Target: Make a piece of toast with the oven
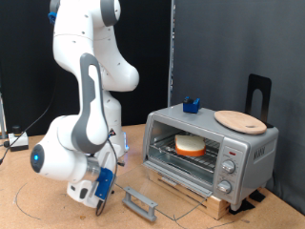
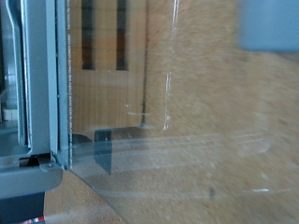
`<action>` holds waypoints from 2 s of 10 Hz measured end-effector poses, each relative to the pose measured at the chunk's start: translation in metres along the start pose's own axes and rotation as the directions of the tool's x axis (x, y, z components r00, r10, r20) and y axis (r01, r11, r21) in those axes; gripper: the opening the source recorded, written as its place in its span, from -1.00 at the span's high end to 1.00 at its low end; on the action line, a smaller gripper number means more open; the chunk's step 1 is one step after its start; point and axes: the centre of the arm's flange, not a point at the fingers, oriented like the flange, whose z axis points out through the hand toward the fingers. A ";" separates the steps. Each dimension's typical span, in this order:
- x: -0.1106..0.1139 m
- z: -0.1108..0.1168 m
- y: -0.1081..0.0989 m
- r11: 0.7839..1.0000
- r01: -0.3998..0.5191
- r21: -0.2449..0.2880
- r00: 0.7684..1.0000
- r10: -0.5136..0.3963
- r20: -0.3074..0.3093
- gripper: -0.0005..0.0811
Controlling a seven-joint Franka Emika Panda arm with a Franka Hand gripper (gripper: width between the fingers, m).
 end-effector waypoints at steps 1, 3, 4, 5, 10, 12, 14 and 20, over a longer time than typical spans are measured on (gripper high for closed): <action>-0.002 0.012 -0.006 1.000 0.013 -0.008 1.000 -0.013 0.018 -0.99; -0.009 0.025 -0.014 1.000 0.030 -0.002 0.999 -0.030 0.040 -0.99; -0.014 0.024 -0.018 0.999 0.033 0.011 0.998 -0.033 0.047 -0.99; -0.019 0.020 -0.022 0.999 0.037 0.033 0.998 -0.039 0.054 -0.99; -0.057 -0.020 -0.042 0.985 0.096 0.141 0.990 -0.110 0.093 -0.99; -0.069 -0.028 -0.052 0.985 0.114 0.127 0.987 -0.126 0.095 -0.99; -0.079 -0.027 -0.066 0.984 0.142 0.111 0.983 -0.154 0.103 -0.99; -0.105 -0.006 -0.127 0.967 0.219 0.129 0.970 -0.230 0.081 -0.99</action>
